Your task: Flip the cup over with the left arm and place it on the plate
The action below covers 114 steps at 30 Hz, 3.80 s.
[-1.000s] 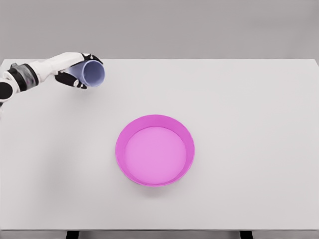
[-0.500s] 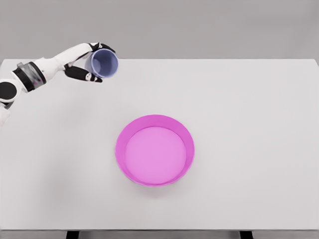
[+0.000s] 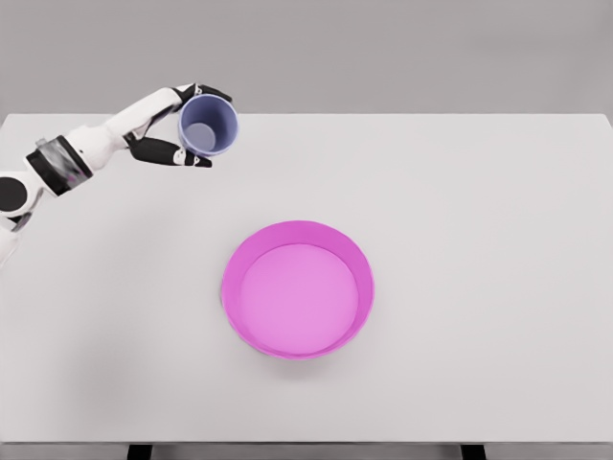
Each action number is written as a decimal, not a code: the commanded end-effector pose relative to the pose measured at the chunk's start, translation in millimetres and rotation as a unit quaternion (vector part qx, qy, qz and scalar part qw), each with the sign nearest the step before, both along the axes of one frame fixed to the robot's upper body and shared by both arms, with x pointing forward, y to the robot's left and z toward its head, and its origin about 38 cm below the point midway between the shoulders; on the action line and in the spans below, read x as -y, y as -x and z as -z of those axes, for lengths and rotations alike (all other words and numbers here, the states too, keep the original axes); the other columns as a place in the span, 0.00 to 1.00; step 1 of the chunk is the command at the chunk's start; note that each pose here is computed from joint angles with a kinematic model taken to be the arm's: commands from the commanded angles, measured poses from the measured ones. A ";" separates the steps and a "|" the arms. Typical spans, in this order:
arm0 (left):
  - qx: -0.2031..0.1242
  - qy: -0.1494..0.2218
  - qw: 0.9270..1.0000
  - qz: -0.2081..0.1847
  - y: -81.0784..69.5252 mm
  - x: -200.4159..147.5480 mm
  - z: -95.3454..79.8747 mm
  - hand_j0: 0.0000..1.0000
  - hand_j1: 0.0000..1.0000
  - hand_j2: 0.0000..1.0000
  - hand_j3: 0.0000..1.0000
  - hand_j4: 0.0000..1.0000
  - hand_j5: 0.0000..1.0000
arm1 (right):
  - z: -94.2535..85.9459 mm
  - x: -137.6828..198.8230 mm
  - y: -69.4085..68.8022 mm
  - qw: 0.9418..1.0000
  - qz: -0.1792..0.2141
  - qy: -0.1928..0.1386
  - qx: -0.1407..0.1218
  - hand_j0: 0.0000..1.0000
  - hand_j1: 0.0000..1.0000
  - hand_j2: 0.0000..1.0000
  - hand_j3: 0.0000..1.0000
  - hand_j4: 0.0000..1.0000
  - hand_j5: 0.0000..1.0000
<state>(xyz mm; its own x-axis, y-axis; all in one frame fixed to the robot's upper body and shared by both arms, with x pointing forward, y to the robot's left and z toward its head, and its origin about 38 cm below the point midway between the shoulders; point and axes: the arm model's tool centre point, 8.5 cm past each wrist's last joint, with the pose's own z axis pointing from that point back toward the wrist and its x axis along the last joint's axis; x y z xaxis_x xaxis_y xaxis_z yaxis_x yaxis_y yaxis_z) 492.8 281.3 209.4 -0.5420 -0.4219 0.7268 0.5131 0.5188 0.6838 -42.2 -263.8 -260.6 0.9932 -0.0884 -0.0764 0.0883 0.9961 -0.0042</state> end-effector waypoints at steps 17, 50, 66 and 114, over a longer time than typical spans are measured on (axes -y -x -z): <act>-0.025 0.083 0.995 0.055 36.7 22.5 -0.9 0.76 0.76 0.76 0.76 0.76 0.76 | 0.0 0.0 0.1 1.000 0.000 0.000 0.000 1.00 1.00 1.00 1.00 1.00 1.00; -0.072 0.137 0.981 0.114 88.0 49.7 19.8 0.76 0.76 0.76 0.76 0.76 0.76 | 0.0 0.0 0.1 1.000 0.000 0.000 0.000 1.00 1.00 1.00 1.00 1.00 1.00; -0.096 0.143 0.978 0.118 102.2 54.6 37.4 0.76 0.76 0.76 0.76 0.76 0.76 | 0.0 0.0 0.1 1.000 0.000 0.000 0.000 1.00 1.00 1.00 1.00 1.00 1.00; -0.181 0.216 0.951 0.131 136.2 100.2 94.6 0.78 0.78 0.78 0.78 0.78 0.78 | 0.0 0.0 0.1 1.000 -0.001 0.000 0.000 1.00 1.00 1.00 1.00 1.00 1.00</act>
<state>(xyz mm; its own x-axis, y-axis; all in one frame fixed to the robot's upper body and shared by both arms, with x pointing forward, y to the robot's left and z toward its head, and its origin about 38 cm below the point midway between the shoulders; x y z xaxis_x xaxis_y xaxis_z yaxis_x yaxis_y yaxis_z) 355.8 182.5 114.5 -0.2718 0.0665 0.9601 0.8240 0.5315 0.1964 -42.2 -263.8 -260.6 0.9932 -0.0884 -0.0764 0.0883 0.9961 -0.0042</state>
